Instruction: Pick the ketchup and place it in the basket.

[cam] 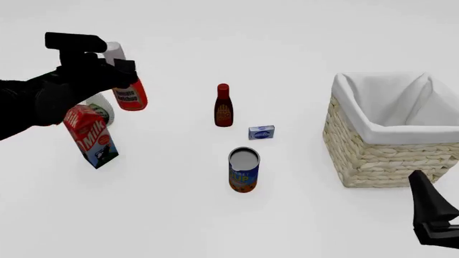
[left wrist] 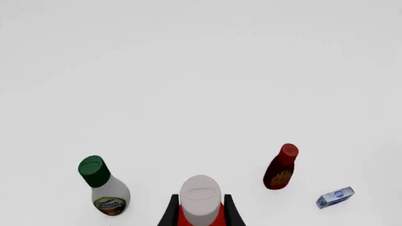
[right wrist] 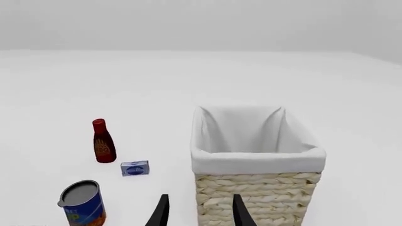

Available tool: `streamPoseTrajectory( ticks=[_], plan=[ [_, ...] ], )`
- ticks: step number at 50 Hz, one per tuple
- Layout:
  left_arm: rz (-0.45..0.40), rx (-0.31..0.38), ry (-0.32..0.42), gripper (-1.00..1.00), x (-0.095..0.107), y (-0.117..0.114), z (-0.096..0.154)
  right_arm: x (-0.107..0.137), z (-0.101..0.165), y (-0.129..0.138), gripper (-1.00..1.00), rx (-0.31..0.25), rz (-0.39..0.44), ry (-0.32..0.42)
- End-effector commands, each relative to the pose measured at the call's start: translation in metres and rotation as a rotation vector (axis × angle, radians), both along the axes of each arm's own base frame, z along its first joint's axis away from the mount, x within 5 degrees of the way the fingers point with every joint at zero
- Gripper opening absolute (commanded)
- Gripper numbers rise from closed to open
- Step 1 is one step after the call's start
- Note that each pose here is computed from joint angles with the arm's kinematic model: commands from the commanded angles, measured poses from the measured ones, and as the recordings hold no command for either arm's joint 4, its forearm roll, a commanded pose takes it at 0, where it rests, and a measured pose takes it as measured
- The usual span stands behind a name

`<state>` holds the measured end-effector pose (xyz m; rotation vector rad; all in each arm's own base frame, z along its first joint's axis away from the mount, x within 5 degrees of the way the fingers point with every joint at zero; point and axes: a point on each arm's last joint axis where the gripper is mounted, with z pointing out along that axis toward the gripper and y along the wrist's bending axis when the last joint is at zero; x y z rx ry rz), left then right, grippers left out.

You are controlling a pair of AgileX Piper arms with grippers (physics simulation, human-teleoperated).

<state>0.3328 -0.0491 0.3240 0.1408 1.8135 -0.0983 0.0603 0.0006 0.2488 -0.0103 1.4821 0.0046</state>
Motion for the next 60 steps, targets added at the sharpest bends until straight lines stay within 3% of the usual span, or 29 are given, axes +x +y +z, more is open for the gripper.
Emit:
streamPoseTrajectory(
  ticks=[1,15,30,34,36,46,60],
  plan=[
    [-0.038,0.023,-0.006,-1.00,-0.035,-0.005,0.022,0.005,0.028,0.005,1.00,-0.025,0.066,-0.002],
    [-0.085,0.054,-0.009,-1.00,-0.069,-0.009,0.045,0.024,0.053,0.018,1.00,-0.081,0.208,0.043],
    [-0.169,0.068,-0.005,-1.00,-0.102,-0.022,0.076,0.032,0.087,0.043,1.00,-0.160,0.416,0.030],
    [-0.169,0.068,-0.005,-1.00,-0.102,-0.022,0.076,0.032,0.087,0.043,1.00,-0.160,0.416,0.030],
    [-0.195,0.067,0.002,-1.00,-0.109,-0.026,0.082,0.035,0.099,0.052,1.00,-0.165,0.481,0.021],
    [-0.246,0.083,0.021,-1.00,-0.115,-0.036,0.084,0.049,0.100,0.076,1.00,-0.232,0.593,0.062],
    [-0.301,0.095,0.039,-1.00,-0.122,-0.047,0.084,0.061,0.105,0.104,1.00,-0.268,0.696,0.085]
  ],
)
